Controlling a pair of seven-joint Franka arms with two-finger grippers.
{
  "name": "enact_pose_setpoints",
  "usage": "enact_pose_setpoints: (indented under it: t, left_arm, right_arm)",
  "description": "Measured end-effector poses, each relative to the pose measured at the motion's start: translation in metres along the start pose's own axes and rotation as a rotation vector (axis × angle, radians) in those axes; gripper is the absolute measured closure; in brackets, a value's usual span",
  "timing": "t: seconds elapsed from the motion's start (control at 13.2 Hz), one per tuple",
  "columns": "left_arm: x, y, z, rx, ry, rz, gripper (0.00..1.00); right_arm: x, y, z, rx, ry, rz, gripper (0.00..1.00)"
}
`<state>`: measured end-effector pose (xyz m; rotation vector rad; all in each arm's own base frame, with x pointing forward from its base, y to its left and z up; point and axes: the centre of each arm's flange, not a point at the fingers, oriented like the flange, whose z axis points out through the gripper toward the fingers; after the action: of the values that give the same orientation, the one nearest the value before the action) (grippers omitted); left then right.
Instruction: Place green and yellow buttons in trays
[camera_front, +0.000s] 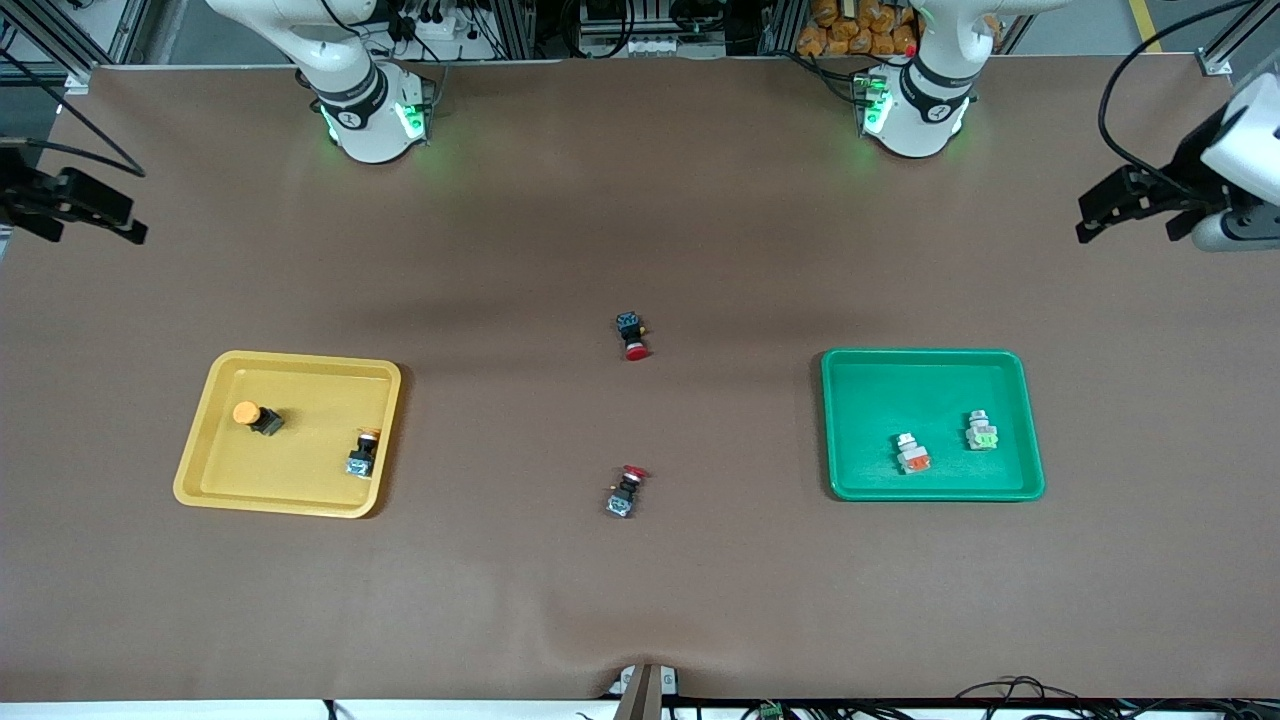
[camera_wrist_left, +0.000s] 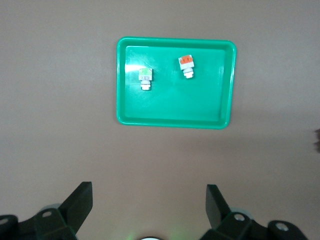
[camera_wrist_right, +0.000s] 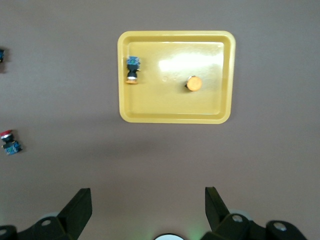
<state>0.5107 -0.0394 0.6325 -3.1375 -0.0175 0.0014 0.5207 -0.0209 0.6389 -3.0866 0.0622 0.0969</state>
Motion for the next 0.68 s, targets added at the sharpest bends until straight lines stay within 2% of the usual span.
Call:
enact_pose_setpoints:
  t: [0.68]
  left_arm:
    - [-0.011,0.001,-0.028,0.001,-0.003,0.017,0.0]
  right_arm:
    - [-0.001,0.003,-0.004,-0.003,0.009,0.004,0.0]
